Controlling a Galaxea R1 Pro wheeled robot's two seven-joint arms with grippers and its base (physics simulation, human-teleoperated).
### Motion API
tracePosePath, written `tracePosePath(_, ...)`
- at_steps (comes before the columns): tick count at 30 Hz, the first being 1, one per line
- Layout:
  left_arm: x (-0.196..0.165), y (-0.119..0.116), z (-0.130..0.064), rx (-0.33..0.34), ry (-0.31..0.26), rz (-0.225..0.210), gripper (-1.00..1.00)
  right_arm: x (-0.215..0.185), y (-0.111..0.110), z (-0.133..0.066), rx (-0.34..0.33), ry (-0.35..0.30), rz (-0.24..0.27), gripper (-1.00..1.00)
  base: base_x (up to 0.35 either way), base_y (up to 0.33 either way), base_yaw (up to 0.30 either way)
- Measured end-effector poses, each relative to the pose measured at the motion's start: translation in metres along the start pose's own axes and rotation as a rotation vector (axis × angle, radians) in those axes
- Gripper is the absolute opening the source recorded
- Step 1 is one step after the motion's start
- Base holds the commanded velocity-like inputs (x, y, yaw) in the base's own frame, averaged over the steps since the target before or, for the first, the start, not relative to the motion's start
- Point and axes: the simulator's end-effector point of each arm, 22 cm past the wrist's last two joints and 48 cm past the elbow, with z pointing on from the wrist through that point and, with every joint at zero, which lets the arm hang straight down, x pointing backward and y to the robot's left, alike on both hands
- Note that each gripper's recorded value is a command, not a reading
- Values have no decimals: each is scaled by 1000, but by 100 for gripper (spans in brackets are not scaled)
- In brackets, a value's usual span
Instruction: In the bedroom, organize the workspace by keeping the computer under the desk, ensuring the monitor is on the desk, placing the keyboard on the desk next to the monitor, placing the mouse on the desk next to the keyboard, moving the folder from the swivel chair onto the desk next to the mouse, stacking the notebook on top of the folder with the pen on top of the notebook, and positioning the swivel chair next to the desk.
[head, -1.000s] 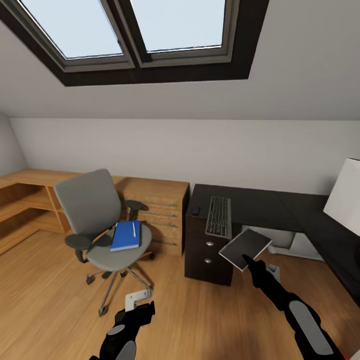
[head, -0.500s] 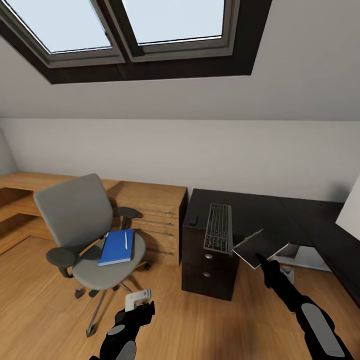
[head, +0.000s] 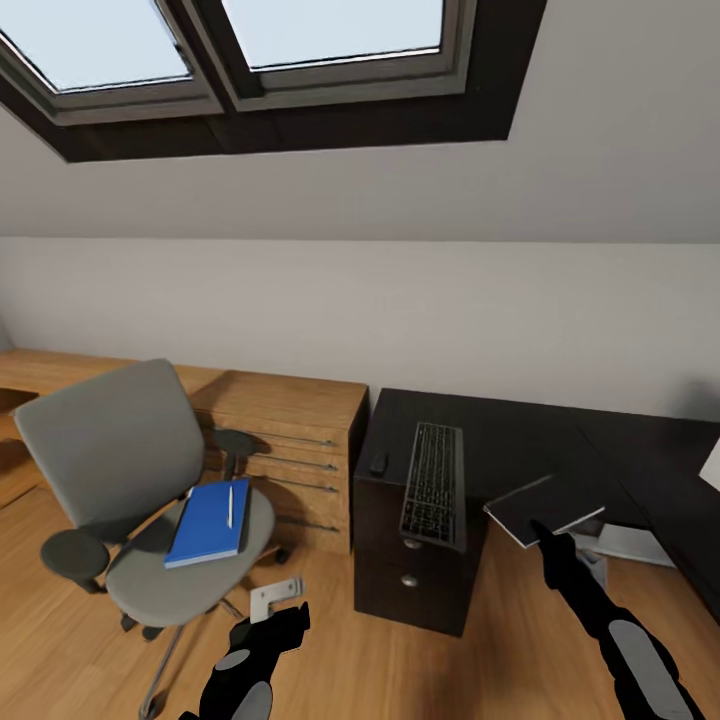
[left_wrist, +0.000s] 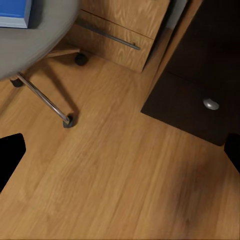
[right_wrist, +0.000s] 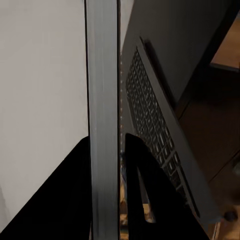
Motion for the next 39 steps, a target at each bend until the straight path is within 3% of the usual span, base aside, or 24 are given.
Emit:
tracePosePath(19,0,0,0,2,1,0,100,-12,-10,-1,21,-60,-8,-100,220,-2,0)
tracePosePath(23,0,0,0,1,2,0,100,-14,-12,-1,24,-66,-5,-100,108,-8,0)
tracePosePath(30,0,0,0,2,3,1,100,-29,-22,-5,47,-141,-16,-100,153,-23,0)
tracePosePath(39,0,1,1,0,4,-2,100,-33,-21,-5,43,-159,-19,-100,26,-3,0)
